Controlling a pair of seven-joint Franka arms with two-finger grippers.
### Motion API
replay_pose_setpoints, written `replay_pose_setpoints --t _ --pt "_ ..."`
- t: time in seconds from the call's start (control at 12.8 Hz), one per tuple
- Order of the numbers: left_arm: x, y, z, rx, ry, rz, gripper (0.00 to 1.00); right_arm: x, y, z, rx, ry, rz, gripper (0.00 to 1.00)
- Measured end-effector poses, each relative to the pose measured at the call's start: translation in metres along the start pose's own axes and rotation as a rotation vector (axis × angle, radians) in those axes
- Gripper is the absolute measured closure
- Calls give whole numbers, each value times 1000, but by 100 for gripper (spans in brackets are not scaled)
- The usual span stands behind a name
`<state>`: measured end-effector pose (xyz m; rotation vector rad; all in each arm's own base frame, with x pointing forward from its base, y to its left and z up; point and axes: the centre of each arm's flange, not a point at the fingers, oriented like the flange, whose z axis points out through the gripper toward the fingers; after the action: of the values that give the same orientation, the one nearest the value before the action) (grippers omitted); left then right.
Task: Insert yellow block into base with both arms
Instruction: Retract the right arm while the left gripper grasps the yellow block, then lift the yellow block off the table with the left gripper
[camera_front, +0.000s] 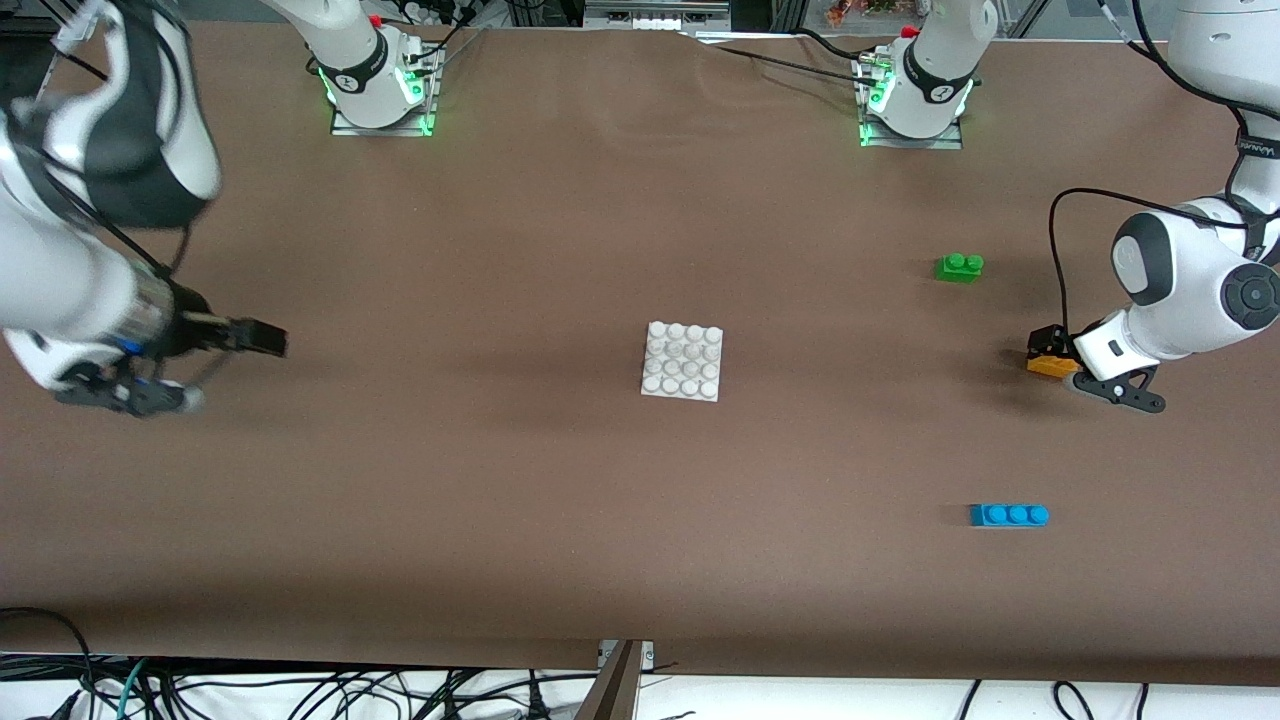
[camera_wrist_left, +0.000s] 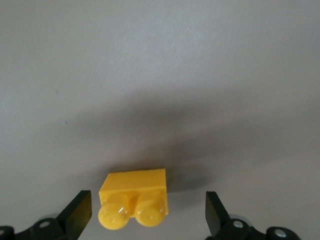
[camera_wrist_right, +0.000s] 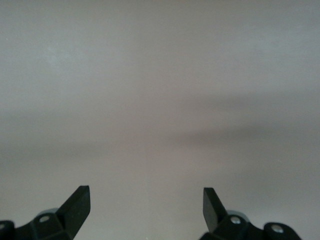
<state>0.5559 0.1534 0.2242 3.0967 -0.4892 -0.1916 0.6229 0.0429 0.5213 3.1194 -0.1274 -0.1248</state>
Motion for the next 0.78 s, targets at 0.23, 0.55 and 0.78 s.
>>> replay_pose_setpoints --t 0.23,0.55,0.78 --pt "-5 -4 9 4 0 -5 0 -54 34 -63 24 60 32 0" --pt "-8 -12 29 17 8 -15 0 -86 61 -84 35 63 68 0" --pt "-8 -11 32 15 4 -13 0 -78 64 -63 35 67 77 0"
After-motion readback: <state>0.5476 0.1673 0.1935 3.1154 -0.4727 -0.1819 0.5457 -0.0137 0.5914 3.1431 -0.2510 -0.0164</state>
